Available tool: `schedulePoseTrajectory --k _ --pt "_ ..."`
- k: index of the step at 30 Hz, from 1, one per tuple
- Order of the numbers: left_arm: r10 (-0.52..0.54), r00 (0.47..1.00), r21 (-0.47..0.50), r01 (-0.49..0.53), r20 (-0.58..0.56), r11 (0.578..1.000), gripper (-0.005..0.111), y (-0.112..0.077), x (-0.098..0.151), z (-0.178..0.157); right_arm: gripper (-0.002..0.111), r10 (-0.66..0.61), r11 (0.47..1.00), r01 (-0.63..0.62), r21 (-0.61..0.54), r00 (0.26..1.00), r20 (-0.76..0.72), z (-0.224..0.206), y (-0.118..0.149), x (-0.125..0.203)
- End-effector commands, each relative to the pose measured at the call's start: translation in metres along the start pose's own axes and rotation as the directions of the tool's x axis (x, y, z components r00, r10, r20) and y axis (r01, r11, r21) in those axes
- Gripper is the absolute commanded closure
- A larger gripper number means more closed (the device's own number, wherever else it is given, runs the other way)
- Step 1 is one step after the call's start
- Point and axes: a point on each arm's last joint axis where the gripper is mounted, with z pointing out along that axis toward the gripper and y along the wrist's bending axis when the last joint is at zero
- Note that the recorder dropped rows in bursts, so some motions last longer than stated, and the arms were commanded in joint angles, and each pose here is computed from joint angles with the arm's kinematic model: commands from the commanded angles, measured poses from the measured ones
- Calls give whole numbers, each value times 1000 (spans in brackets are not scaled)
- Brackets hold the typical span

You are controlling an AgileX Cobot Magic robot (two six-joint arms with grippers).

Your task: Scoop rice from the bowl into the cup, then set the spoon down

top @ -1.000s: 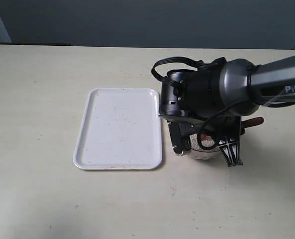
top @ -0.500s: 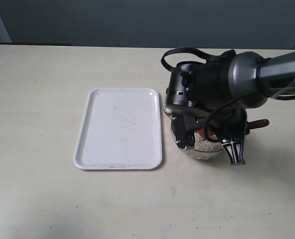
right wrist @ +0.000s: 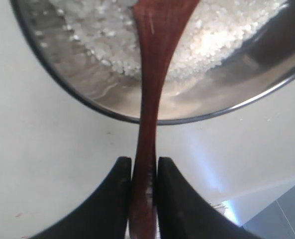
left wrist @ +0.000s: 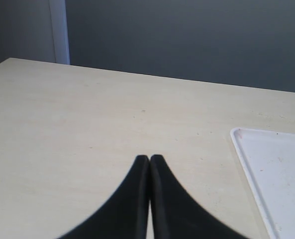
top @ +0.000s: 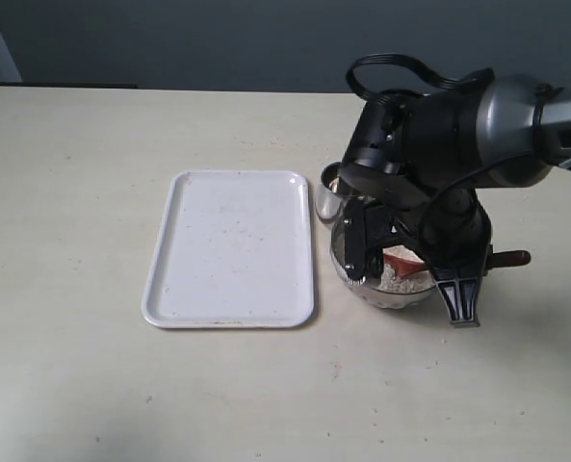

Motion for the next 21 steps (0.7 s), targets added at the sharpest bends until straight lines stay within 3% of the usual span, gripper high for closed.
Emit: schedulePoseTrajectory --k 1,21 --pt "1 1000 4 -1 18 1000 106 0 -3 0 109 -1 1000 1 -6 1000 15 -2 -1 2" --pt "1 1000 4 -1 18 1000 106 0 -3 0 109 33 999 -32 -12 999 27 -4 -6 11"
